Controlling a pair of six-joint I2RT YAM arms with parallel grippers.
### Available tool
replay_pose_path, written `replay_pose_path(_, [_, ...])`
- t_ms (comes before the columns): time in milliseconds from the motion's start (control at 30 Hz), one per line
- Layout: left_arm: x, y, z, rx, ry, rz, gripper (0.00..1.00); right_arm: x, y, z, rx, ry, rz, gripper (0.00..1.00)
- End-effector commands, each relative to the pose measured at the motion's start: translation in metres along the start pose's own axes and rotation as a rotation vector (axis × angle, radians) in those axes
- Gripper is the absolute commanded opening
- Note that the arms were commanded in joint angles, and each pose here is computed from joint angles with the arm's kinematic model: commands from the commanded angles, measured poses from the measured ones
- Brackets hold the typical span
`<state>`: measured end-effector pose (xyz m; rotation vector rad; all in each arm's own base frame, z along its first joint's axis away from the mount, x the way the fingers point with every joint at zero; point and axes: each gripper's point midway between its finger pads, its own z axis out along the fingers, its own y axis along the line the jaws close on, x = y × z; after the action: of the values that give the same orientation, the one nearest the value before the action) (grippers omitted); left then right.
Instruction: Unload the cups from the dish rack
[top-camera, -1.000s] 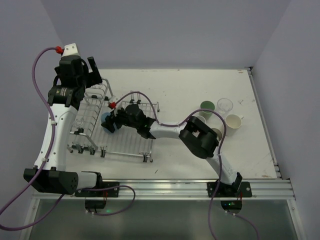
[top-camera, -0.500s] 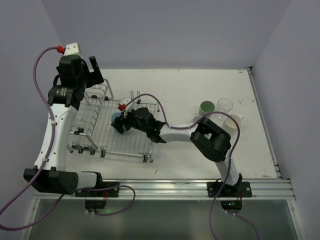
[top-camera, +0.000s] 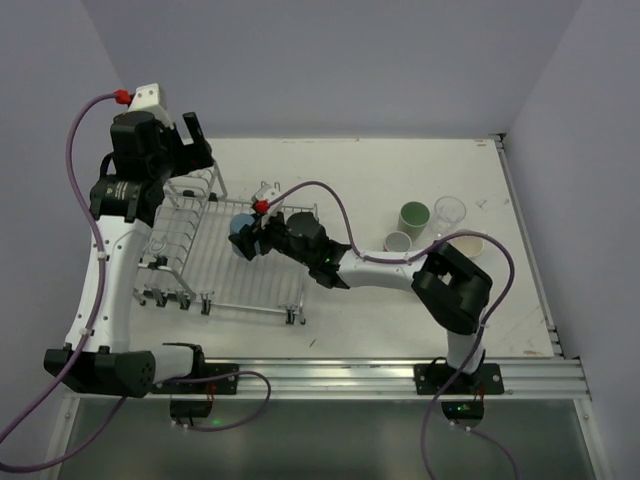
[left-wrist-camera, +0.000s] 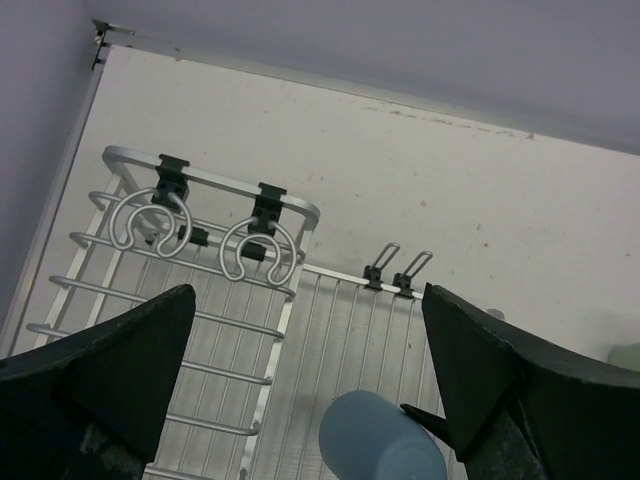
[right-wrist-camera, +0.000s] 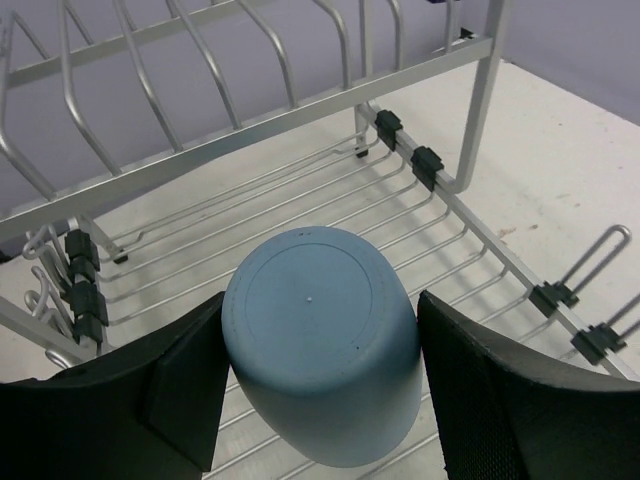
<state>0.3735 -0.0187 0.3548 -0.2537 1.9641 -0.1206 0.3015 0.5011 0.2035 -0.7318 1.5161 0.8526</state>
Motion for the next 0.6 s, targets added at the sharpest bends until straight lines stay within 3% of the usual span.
replay_pose_path(0, [-0.030, -0.029, -0.026, 0.163, -0.090, 0.003, 0.99, -0.064, -0.005, -0.020, 0.060, -0.163, 0.050, 0.37])
replay_pose_path(167, [-0.030, -0.058, -0.043, 0.344, -0.117, 0.010, 0.99, -0.085, -0.014, -0.059, 0.092, -0.183, 0.119, 0.37])
replay_pose_path(400, [0.001, -0.100, -0.061, 0.653, -0.107, -0.010, 0.98, -0.105, -0.031, -0.116, 0.143, -0.142, 0.237, 0.33])
replay_pose_path(567, [0.017, -0.112, -0.067, 0.756, -0.070, -0.038, 0.97, -0.111, -0.037, -0.145, 0.164, -0.123, 0.256, 0.34])
